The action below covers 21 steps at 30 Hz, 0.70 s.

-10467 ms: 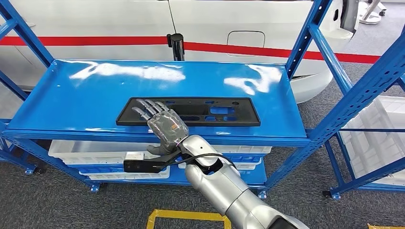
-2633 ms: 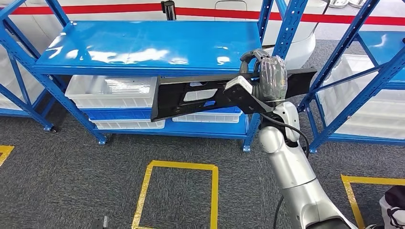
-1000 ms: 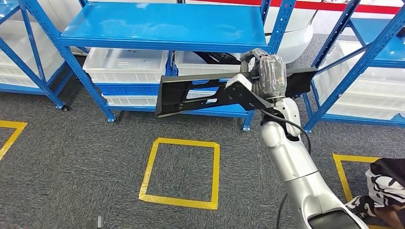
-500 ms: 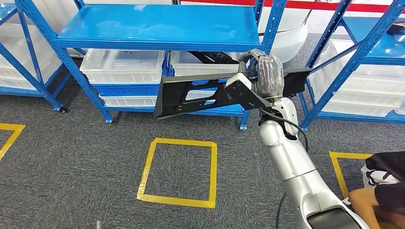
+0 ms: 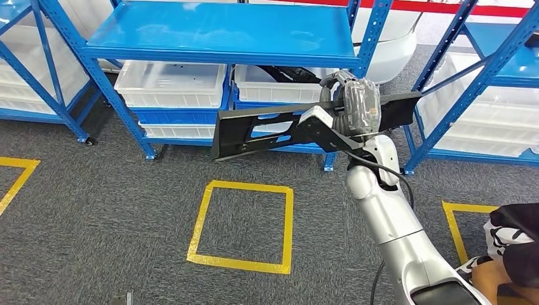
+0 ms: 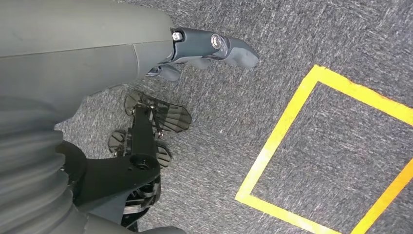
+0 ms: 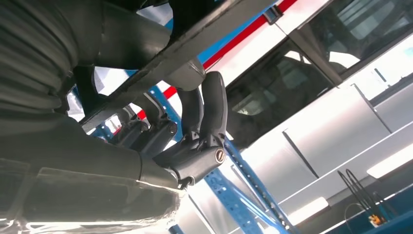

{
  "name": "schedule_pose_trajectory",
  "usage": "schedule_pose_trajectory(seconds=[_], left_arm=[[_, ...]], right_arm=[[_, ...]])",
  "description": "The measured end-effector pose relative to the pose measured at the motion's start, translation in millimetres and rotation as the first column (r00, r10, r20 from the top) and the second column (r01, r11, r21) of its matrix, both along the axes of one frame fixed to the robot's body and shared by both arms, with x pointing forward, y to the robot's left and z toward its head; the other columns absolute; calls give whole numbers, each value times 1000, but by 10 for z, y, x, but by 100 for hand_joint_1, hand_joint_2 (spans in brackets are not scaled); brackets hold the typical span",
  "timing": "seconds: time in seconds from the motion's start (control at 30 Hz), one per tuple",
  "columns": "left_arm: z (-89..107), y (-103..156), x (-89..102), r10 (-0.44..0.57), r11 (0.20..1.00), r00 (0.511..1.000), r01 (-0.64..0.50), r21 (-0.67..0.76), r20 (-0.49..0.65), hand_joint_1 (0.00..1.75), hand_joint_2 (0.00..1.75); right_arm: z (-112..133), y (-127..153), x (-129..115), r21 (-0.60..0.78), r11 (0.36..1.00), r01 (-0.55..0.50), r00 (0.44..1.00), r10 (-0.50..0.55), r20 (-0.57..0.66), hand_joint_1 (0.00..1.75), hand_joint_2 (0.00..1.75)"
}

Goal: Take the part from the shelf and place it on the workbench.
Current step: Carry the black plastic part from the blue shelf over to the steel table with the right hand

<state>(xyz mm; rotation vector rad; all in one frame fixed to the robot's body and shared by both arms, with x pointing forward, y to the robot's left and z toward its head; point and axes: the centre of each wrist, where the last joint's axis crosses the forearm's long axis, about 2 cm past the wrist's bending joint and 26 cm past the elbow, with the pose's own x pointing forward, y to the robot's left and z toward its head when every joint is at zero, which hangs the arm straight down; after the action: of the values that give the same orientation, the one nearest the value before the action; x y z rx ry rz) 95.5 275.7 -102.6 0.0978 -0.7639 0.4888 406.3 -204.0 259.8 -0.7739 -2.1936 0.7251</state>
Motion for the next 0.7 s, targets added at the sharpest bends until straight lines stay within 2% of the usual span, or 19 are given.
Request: schedule_pose_trajectory(seconds=[0.4,0.7], left_arm=[[-3,26,-12,-2,1000,1000,2,14,-11,0,175],[0,56,6,2,1000,1000,-2,24,-10,0,175]], right_arm=[[-105,34,-71,-35,999,19,1000,-19,8,175,175],[-87,68,-72,-28,1000,12,999,-11,33,175,175]])
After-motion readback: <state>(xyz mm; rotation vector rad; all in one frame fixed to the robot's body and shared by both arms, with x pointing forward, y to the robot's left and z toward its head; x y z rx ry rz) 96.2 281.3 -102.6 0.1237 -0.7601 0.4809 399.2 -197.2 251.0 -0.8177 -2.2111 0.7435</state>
